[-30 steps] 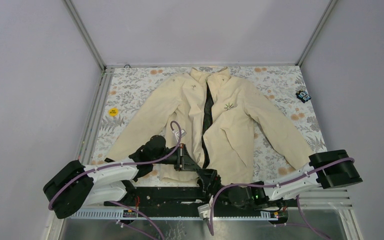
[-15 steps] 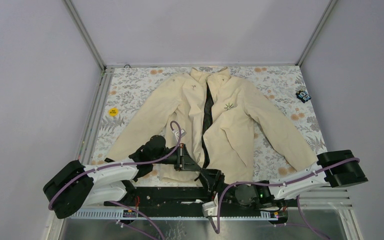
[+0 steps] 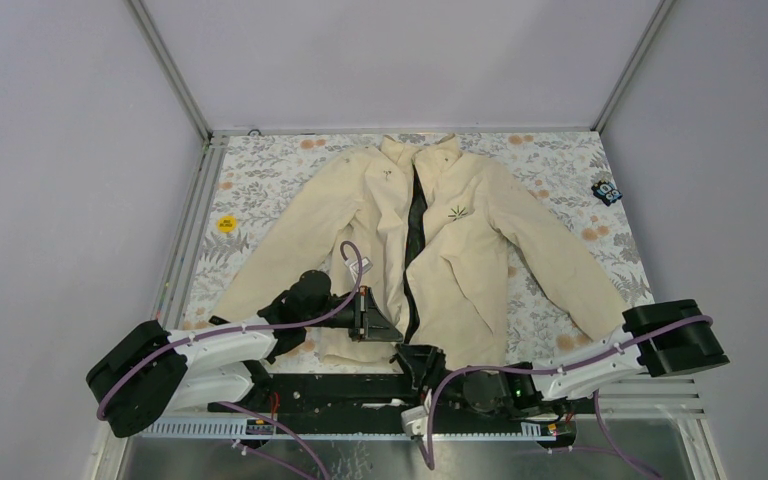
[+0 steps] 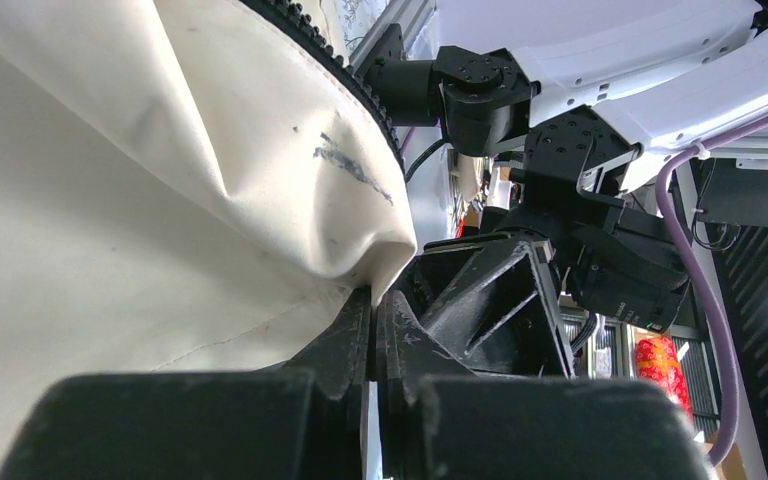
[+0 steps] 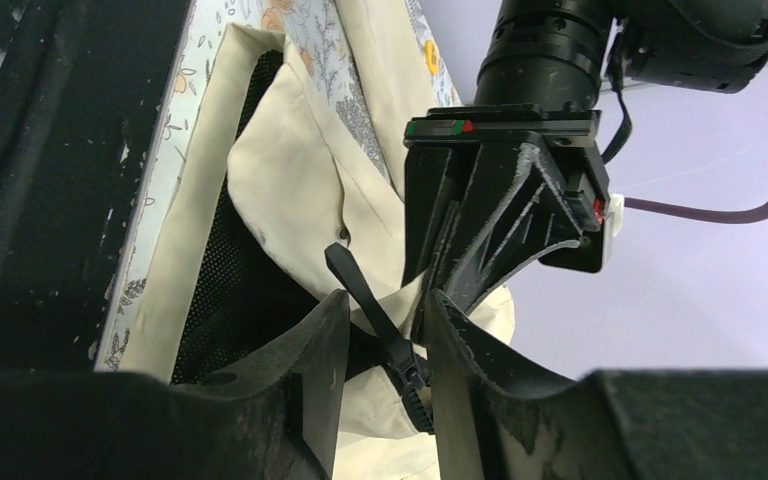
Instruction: Zip up the jacket
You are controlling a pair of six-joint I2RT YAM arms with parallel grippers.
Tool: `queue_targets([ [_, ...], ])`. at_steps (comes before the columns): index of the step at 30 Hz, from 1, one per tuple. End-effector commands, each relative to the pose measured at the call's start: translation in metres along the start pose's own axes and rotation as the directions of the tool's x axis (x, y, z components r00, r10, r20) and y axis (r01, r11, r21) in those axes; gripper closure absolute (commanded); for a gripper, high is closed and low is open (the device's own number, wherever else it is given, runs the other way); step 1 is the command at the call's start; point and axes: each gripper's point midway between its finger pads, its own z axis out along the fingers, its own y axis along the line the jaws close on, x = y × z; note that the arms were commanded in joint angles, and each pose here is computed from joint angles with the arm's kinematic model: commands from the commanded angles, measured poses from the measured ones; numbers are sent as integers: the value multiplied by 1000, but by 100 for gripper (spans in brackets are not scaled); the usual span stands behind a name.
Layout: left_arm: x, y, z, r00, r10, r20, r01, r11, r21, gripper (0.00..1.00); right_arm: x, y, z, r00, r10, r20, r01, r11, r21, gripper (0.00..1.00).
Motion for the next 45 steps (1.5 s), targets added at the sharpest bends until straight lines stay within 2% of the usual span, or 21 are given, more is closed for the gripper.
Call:
queue_targets([
  [1,1,-15,-2,999,37,-11,-36,997,69,100,-14,-8,5,998,39,49,-41,999,30,60],
  [8,1,-16,-3,999,38,-11,-38,997,72,100,-15,-6,9,999,21,44,-22,999,25,60],
  [11,1,-15,-2,999,37,-12,-36,997,69,100,-15,-6,10,999,20,43,-22,999,28,63],
  [13,2,-13,-2,999,35,-14,-34,997,66,100,-16,-8,10,998,30,46,-31,999,32,70],
  [18,2,-9,-1,999,32,-16,-31,998,57,100,-20,2,9,995,85,55,-82,995,-53,98],
  [23,4,-3,-1,999,29,-21,-28,999,43,100,-17,11,4,970,236,56,-229,968,-103,100],
  [29,11,8,-3,999,13,-32,-13,1000,19,100,-10,7,4,856,512,66,-502,856,-122,100],
  [34,16,18,-6,999,9,-39,-9,1000,-12,100,3,-11,6,767,637,79,-630,770,-103,100],
  [40,20,21,-9,999,7,-36,-8,1000,-15,100,20,-40,3,607,784,127,-788,615,-29,100],
  [45,22,26,-11,999,7,-40,-8,1000,-29,100,28,-44,0,497,855,148,-863,504,-14,100],
])
